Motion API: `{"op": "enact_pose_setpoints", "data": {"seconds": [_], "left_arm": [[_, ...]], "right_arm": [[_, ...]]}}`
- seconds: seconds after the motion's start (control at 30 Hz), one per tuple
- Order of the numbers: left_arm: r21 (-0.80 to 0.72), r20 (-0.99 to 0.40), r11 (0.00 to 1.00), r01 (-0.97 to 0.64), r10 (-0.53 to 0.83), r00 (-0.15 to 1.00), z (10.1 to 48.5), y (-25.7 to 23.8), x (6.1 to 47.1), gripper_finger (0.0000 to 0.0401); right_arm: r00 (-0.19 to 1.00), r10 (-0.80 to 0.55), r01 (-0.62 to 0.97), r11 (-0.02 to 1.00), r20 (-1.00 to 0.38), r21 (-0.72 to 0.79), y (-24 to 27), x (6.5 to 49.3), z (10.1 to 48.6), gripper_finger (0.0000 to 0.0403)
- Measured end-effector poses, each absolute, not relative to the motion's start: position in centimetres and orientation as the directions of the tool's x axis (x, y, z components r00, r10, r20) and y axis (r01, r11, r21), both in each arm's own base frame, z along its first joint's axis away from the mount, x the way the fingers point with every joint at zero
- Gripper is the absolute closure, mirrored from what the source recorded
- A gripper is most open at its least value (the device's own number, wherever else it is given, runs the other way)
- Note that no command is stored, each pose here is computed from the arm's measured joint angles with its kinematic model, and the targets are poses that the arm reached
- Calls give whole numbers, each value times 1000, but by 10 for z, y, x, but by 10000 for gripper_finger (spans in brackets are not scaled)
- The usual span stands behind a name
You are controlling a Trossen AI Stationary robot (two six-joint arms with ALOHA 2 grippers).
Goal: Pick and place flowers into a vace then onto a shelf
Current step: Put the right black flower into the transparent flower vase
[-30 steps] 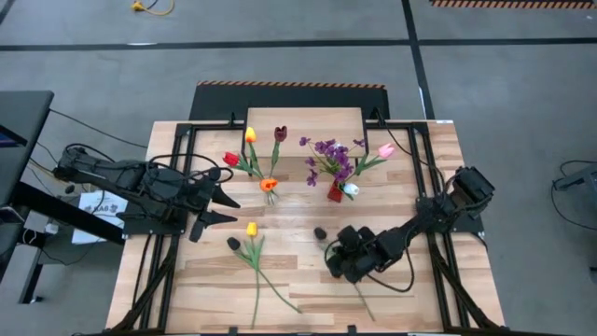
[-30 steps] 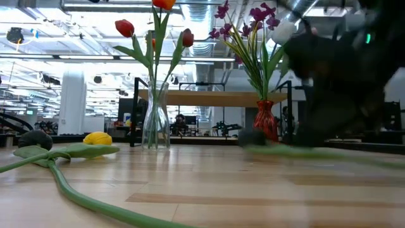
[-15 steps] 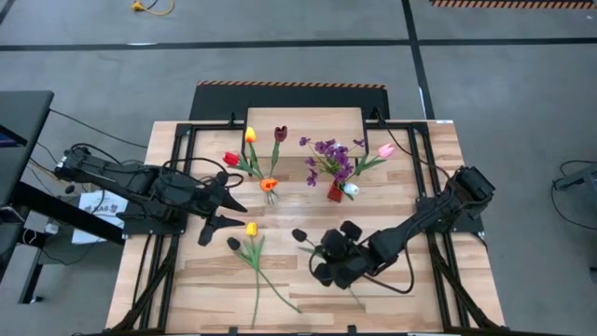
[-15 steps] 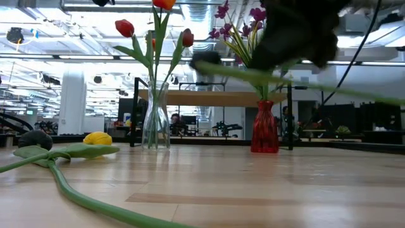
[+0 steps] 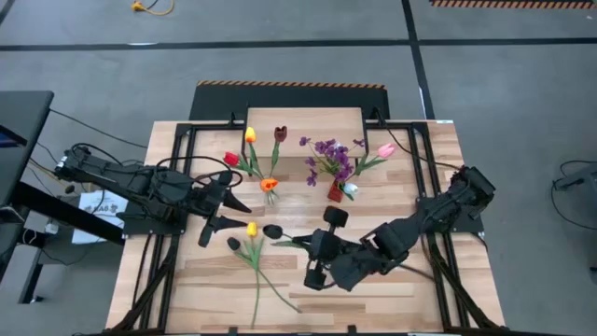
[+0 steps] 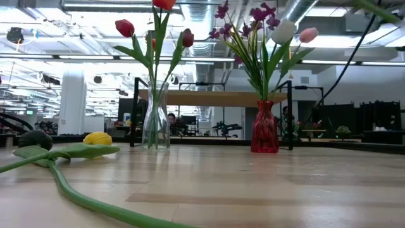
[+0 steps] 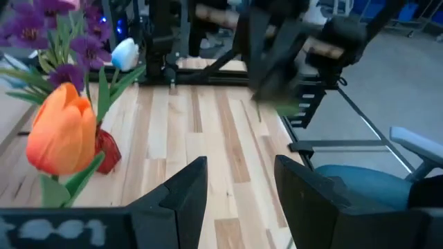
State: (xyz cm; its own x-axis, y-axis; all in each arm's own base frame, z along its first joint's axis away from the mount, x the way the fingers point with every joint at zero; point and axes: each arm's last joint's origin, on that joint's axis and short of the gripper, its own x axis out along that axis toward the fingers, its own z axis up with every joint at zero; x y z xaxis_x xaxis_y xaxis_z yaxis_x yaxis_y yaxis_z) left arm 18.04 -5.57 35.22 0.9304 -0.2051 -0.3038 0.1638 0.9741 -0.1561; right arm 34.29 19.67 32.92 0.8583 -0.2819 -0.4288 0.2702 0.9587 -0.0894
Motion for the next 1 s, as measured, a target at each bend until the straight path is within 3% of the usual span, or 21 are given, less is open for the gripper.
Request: {"op": "enact_pose_setpoints", "data": {"seconds": [0.17,0.47,0.77,1.0], "left_arm": [[-121,-246,975,185,-210,946,357,-57,184,243],[-46,9,959,281,-281,960,378,-63,199,243],[-39,149,950,310,-301,942,391,-60,199,243],[-48,140,948,314,-305,942,387,-58,209,243]], "right_arm": [[904,-267,227,962,-333,-155,199,344,371,403],[934,-264,220,955,-240,-197,186,349,411,403],[944,-233,193,964,-235,-182,174,356,417,403],[943,-235,197,965,-235,-176,168,359,417,403]]}}
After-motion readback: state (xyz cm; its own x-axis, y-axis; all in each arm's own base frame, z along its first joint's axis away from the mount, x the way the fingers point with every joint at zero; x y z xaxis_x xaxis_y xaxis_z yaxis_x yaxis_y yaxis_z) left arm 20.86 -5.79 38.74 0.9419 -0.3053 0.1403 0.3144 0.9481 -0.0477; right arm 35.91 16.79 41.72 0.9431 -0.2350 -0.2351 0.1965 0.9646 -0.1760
